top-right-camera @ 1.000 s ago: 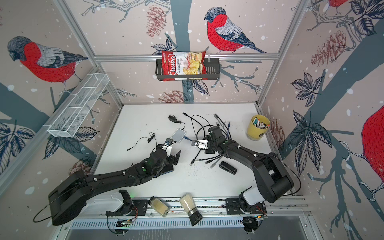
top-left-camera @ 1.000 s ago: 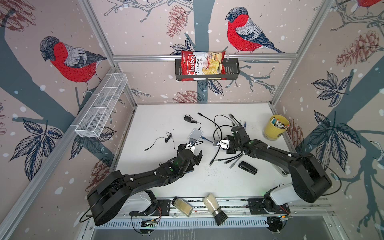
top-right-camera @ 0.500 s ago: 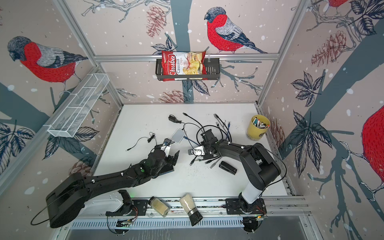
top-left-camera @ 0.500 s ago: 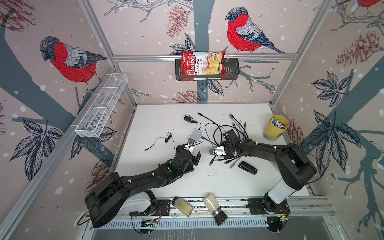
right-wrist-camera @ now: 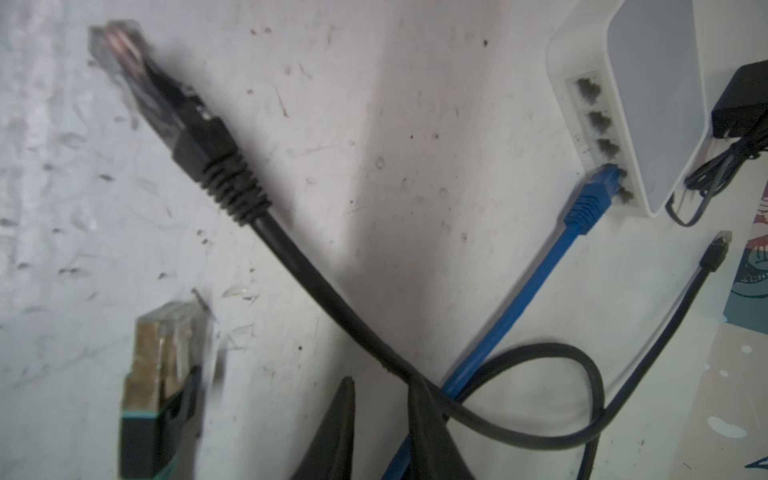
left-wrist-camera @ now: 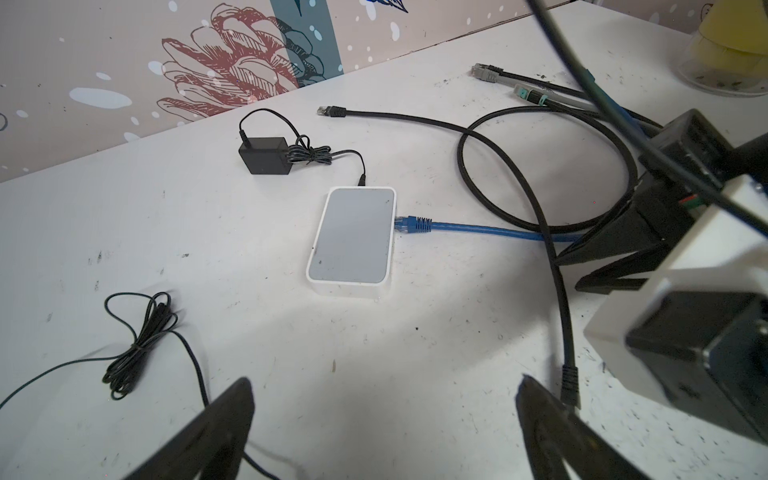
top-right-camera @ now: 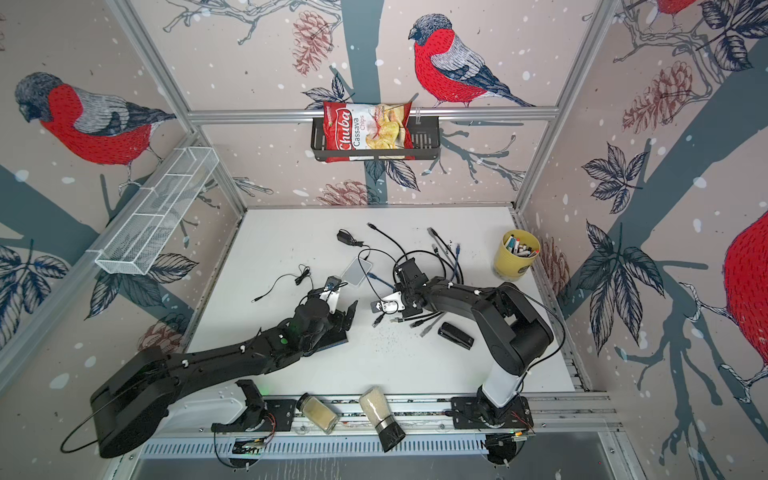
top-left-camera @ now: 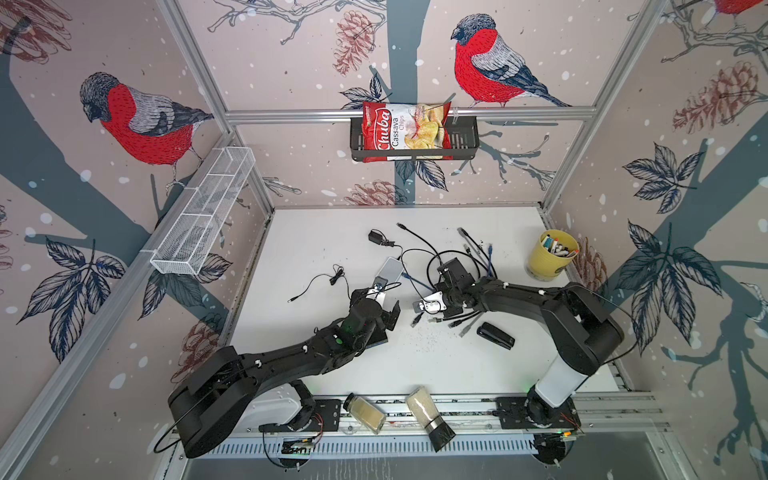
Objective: Insert the plug into the switch port
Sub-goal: 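Grasp a black ethernet cable behind its plug with the right gripper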
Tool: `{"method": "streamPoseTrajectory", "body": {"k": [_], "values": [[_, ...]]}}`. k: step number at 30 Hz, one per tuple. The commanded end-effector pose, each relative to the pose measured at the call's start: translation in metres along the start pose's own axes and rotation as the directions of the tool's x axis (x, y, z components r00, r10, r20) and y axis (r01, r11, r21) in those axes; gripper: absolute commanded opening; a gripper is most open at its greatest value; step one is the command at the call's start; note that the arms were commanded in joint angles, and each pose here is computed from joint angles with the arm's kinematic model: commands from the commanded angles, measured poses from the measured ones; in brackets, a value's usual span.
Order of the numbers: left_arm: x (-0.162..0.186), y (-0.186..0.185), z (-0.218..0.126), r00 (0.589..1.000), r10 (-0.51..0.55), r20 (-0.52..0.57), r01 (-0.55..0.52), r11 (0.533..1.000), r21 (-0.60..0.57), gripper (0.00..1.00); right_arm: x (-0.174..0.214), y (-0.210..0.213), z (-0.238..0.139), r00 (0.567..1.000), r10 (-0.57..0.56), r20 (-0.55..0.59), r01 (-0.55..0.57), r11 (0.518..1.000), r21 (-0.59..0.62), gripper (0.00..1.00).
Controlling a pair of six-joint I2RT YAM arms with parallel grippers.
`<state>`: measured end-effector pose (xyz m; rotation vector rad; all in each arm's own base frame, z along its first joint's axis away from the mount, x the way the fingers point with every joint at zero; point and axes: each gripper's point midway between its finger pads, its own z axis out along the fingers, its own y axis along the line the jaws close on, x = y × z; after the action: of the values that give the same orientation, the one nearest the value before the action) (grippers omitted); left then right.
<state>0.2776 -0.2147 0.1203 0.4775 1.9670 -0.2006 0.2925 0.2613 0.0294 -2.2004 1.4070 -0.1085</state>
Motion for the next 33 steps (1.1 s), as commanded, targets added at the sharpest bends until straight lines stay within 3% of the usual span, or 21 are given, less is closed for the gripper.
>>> {"method": "streamPoseTrajectory", "body": {"k": [1,12,24,33], "values": [[-0.002,-0.001,-0.001,1.0,-0.006,0.01,0.006,1.0,0.01,0.97,-0.003,-0.003,0.0,1.0,-0.027,0.001,0.027,1.0,0.007,0.25],[-0.004,0.001,0.0,1.0,-0.006,0.012,0.006,1.0,0.013,0.97,-0.024,-0.002,-0.004,0.996,-0.053,0.073,0.053,0.999,-0.004,0.25],[0.0,0.004,-0.003,1.0,-0.012,0.007,0.012,1.0,0.006,0.97,-0.034,0.01,0.014,0.994,-0.073,0.078,0.078,0.995,-0.064,0.25],[0.0,0.007,-0.005,1.0,-0.014,0.011,0.014,1.0,-0.006,0.97,-0.036,0.002,0.011,0.996,-0.027,0.082,0.034,0.997,-0.075,0.01]]}}
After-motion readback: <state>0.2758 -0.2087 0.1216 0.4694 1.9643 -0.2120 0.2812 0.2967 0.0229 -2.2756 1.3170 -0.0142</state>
